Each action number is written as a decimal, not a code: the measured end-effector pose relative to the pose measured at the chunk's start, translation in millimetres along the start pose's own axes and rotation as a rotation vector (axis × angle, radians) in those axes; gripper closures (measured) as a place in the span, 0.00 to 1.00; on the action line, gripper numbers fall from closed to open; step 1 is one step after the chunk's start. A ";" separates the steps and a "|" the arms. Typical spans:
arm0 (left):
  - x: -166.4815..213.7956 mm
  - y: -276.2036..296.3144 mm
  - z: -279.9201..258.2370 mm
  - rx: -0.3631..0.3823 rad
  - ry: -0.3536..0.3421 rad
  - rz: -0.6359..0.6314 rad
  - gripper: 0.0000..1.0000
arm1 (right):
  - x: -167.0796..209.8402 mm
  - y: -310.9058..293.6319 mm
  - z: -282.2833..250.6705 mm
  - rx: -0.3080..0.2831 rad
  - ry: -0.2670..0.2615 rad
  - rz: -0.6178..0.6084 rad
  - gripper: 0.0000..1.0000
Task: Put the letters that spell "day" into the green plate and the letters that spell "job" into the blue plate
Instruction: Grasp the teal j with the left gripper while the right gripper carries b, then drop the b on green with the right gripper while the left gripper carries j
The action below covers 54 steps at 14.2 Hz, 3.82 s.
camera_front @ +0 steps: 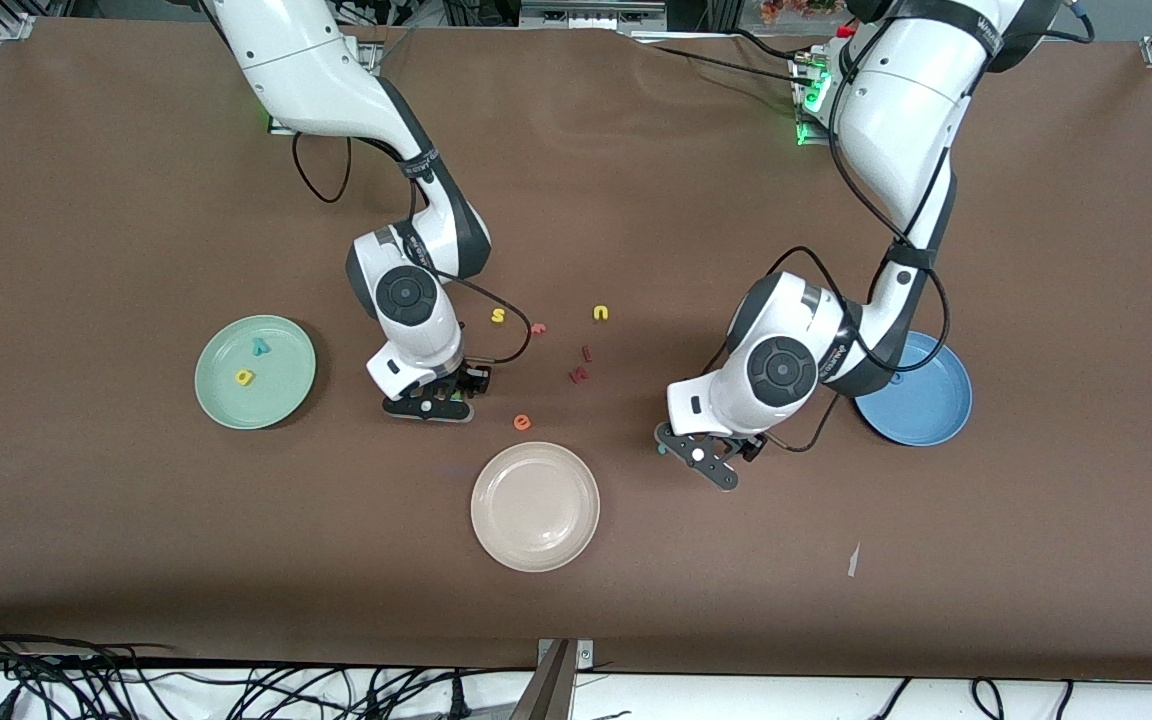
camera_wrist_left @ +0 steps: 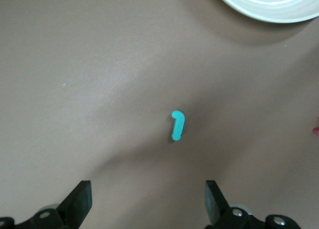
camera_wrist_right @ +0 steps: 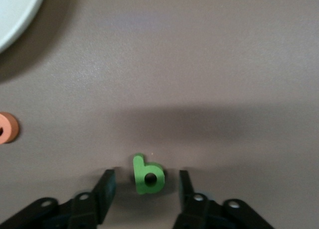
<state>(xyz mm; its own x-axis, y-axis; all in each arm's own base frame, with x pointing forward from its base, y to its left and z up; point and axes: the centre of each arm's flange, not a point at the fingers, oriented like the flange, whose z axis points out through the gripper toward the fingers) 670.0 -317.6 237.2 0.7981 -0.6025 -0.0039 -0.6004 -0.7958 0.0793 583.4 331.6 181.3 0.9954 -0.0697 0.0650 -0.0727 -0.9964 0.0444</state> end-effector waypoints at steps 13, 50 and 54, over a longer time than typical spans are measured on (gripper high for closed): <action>12.2 33.4 52.6 0.007 0.017 0.049 0.03 | 33.9 49.3 -41.8 -0.073 -0.040 -0.078 0.73; -7.2 -47.2 -13.1 0.002 -0.105 -0.122 0.89 | 89.8 284.5 -376.1 0.043 -0.061 -0.318 0.00; -63.2 -113.4 -26.8 -0.089 -0.284 -0.250 0.89 | 70.9 346.2 -382.1 0.126 -0.112 -0.237 0.00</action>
<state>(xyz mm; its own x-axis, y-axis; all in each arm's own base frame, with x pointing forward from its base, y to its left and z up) 689.1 -187.7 255.1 0.8659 -0.3931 -0.3092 -0.3721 -0.9195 0.1270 605.2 0.3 582.2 0.9848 0.1682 -0.0433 0.1644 -0.9832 -0.0798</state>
